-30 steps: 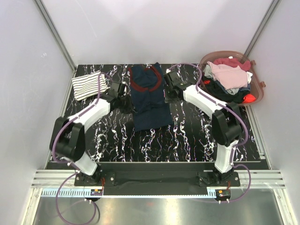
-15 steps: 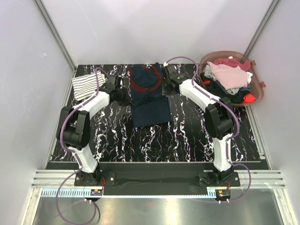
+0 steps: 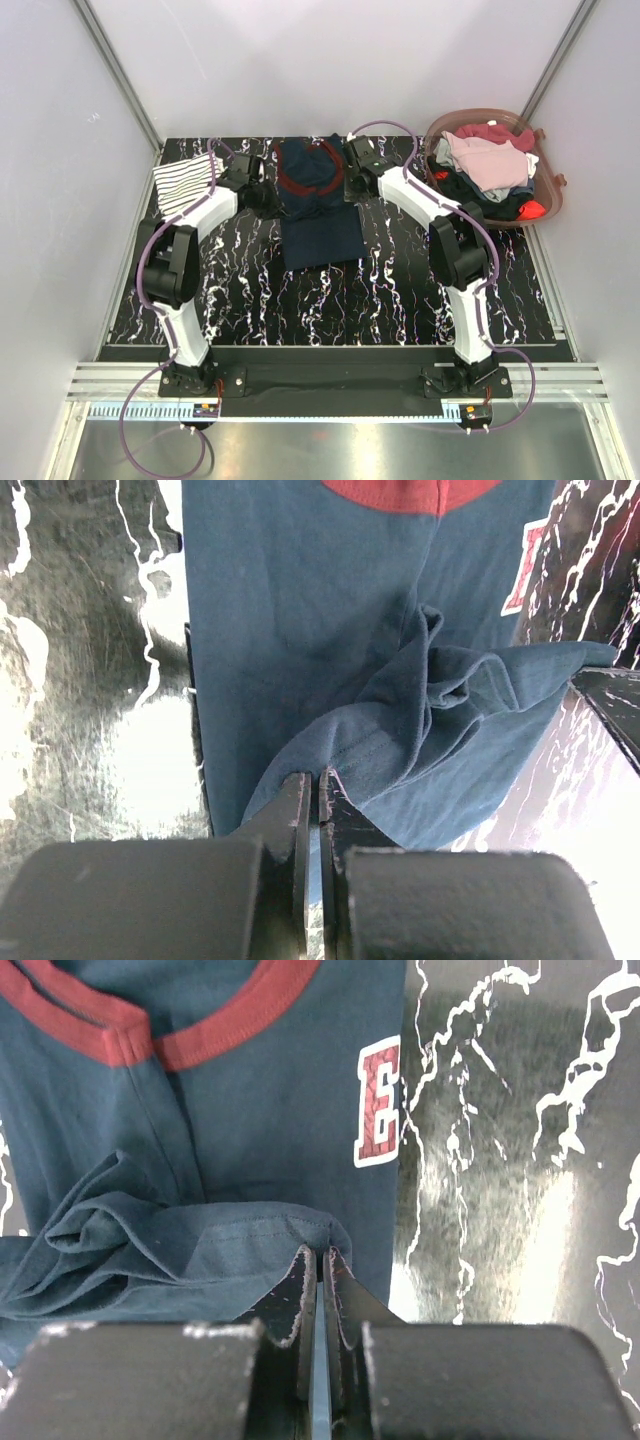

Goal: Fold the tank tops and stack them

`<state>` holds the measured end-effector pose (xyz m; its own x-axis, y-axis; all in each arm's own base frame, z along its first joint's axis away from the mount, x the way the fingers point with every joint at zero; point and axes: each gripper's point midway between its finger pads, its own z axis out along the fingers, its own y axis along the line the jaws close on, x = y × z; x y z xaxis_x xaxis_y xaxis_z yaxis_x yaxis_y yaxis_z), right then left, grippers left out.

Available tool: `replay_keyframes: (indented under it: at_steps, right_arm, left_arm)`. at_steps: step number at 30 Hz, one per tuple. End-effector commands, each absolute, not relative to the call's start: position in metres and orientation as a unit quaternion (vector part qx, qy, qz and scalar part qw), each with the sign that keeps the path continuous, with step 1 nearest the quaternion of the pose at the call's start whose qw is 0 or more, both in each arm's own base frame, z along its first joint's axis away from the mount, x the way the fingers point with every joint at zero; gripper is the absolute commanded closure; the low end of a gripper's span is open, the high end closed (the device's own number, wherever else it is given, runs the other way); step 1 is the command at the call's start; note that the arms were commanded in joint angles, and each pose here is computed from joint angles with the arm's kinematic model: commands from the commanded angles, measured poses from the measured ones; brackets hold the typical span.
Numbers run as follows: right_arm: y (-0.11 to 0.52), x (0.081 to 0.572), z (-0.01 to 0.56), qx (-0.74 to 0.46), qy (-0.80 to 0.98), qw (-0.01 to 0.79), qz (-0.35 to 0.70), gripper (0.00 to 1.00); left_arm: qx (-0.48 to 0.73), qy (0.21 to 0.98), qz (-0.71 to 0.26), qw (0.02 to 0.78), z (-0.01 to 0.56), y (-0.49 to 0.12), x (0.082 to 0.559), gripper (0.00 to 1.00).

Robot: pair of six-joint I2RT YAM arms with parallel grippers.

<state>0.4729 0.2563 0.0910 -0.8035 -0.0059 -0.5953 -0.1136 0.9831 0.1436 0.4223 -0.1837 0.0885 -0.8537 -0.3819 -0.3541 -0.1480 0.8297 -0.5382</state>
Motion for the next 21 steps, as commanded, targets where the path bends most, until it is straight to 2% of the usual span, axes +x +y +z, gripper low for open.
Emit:
replay_keyframes:
  at_steps: [1,6,7,8,9,10,11,12,13,14,15,17,18,20,21]
  right_arm:
    - [0.254,0.496,0.105,-0.026,0.935,0.346,0.075,0.95]
    - [0.254,0.513,0.104,-0.014,0.93,0.361,0.065,0.95]
    - [0.256,0.519,0.113,-0.011,0.926,0.372,0.067,0.87]
    - [0.255,0.523,0.114,-0.007,0.924,0.376,0.062,0.72]
    - [0.253,0.526,0.112,-0.001,0.924,0.38,0.053,0.6]
    - [0.25,0.529,0.116,0.006,0.921,0.386,0.048,0.53]
    - [0.249,0.53,0.118,0.011,0.92,0.389,0.045,0.37]
    - [0.247,0.529,0.13,0.017,0.915,0.401,0.05,0.25]
    - [0.246,0.526,0.128,0.017,0.913,0.403,0.053,0.2]
    - [0.246,0.523,0.13,0.016,0.912,0.407,0.058,0.09]
    - [0.247,0.519,0.149,0.013,0.905,0.42,0.071,0.09]
    - [0.241,0.508,0.146,0.017,0.906,0.417,0.075,0.09]
    - [0.243,0.501,0.161,0.017,0.901,0.422,0.099,0.15]
    - [0.244,0.483,0.15,0.008,0.905,0.406,0.124,0.22]
    - [0.247,0.474,0.159,0.002,0.903,0.405,0.143,0.29]
  left_arm:
    - [-0.142,0.915,-0.284,0.25,0.106,-0.186,0.444,1.0]
    - [-0.147,0.908,-0.302,0.251,0.105,-0.187,0.457,1.0]
    - [-0.15,0.904,-0.311,0.251,0.105,-0.188,0.46,0.96]
    - [-0.149,0.901,-0.323,0.249,0.108,-0.191,0.463,0.86]
    - [-0.15,0.898,-0.327,0.254,0.109,-0.19,0.468,0.51]
    - [-0.152,0.897,-0.326,0.258,0.109,-0.188,0.47,0.42]
    - [-0.153,0.896,-0.321,0.265,0.11,-0.185,0.472,0.36]
    - [-0.152,0.892,-0.323,0.277,0.118,-0.183,0.473,0.29]
    - [-0.151,0.891,-0.32,0.285,0.123,-0.181,0.473,0.17]
    - [-0.153,0.892,-0.314,0.287,0.121,-0.178,0.47,0.16]
    - [-0.15,0.888,-0.314,0.301,0.132,-0.176,0.469,0.16]
    - [-0.156,0.889,-0.303,0.305,0.129,-0.17,0.46,0.14]
    - [-0.152,0.881,-0.308,0.324,0.142,-0.169,0.458,0.14]
    - [-0.154,0.883,-0.31,0.318,0.131,-0.168,0.442,0.15]
    - [-0.149,0.877,-0.315,0.33,0.138,-0.169,0.441,0.16]
